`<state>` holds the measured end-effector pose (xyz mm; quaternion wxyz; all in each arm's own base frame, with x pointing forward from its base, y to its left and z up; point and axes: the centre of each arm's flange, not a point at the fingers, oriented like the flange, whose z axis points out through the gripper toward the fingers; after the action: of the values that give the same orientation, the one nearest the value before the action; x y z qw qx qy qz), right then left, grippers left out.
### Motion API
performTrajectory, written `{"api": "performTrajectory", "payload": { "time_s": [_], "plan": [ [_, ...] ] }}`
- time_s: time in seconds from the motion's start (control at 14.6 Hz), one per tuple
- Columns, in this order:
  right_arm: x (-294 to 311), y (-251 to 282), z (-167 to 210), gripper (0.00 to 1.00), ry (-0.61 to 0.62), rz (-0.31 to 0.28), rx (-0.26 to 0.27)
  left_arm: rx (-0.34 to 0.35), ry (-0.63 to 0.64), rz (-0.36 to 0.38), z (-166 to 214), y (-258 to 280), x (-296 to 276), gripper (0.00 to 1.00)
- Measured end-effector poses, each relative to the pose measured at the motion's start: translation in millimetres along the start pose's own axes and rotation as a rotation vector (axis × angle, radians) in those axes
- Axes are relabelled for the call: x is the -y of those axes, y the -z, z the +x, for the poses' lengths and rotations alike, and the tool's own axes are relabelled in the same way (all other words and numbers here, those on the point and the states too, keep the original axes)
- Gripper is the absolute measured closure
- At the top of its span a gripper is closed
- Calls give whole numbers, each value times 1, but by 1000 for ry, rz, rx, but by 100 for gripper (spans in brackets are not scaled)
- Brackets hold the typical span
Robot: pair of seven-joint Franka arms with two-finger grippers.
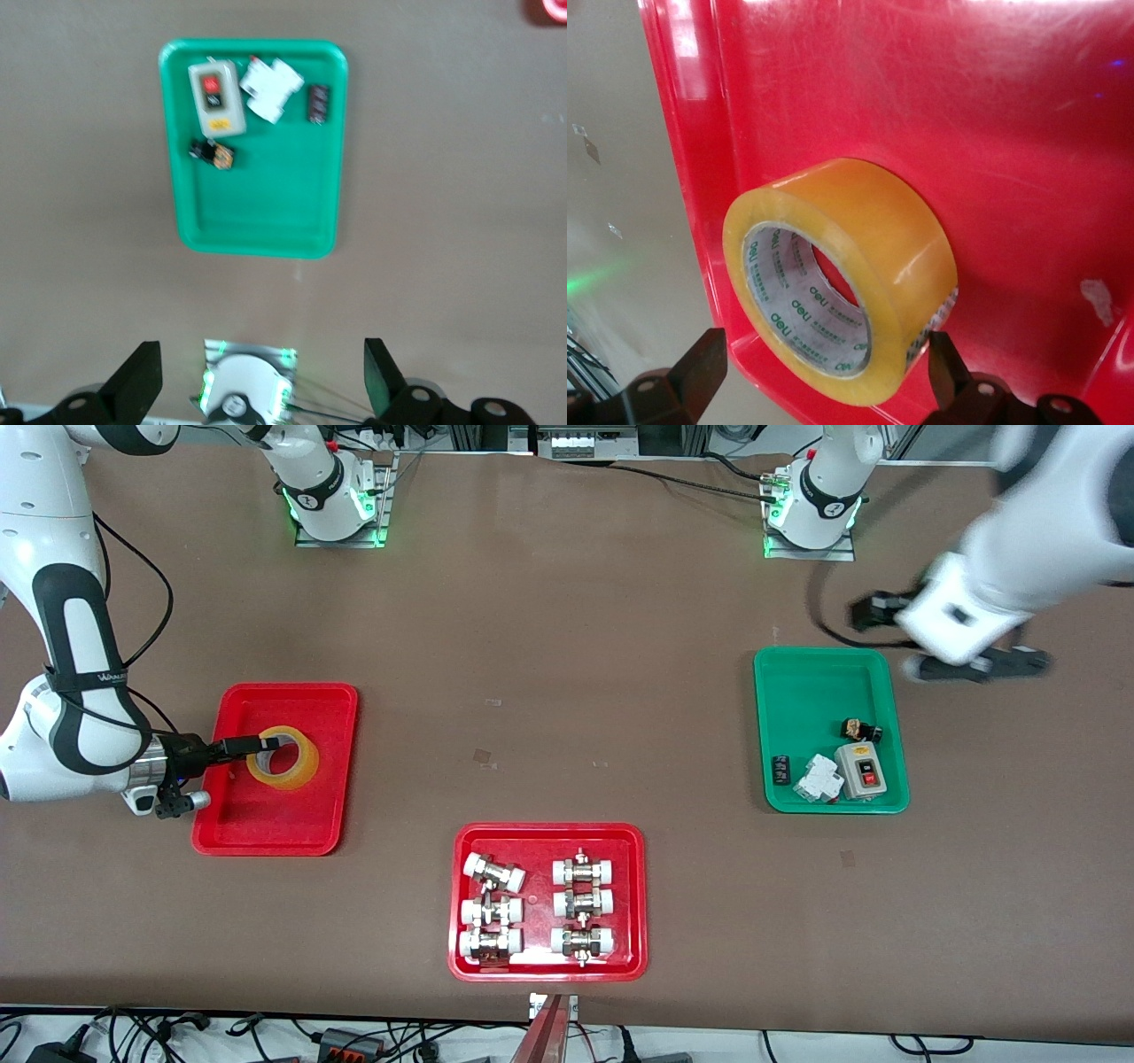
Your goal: Left arm passes tape to right arm into tray
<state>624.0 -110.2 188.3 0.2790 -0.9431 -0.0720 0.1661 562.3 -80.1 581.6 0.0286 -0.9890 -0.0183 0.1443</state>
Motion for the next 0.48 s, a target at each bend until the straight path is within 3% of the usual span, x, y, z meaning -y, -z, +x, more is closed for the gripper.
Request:
{"api": "performTrajectory", "payload": {
  "time_s": [0.07,0.21,0.48],
  "plan": [
    [4,2,2,0,15,-20,4,0,-8,-17,5,0,30,0],
    [20,18,8,0,67,-117,22,-6,-18,-32,3,1,65,0],
    [70,82,11,0,146,-321,-4,-63,-54,-27,-28,2,49,0]
  ]
}}
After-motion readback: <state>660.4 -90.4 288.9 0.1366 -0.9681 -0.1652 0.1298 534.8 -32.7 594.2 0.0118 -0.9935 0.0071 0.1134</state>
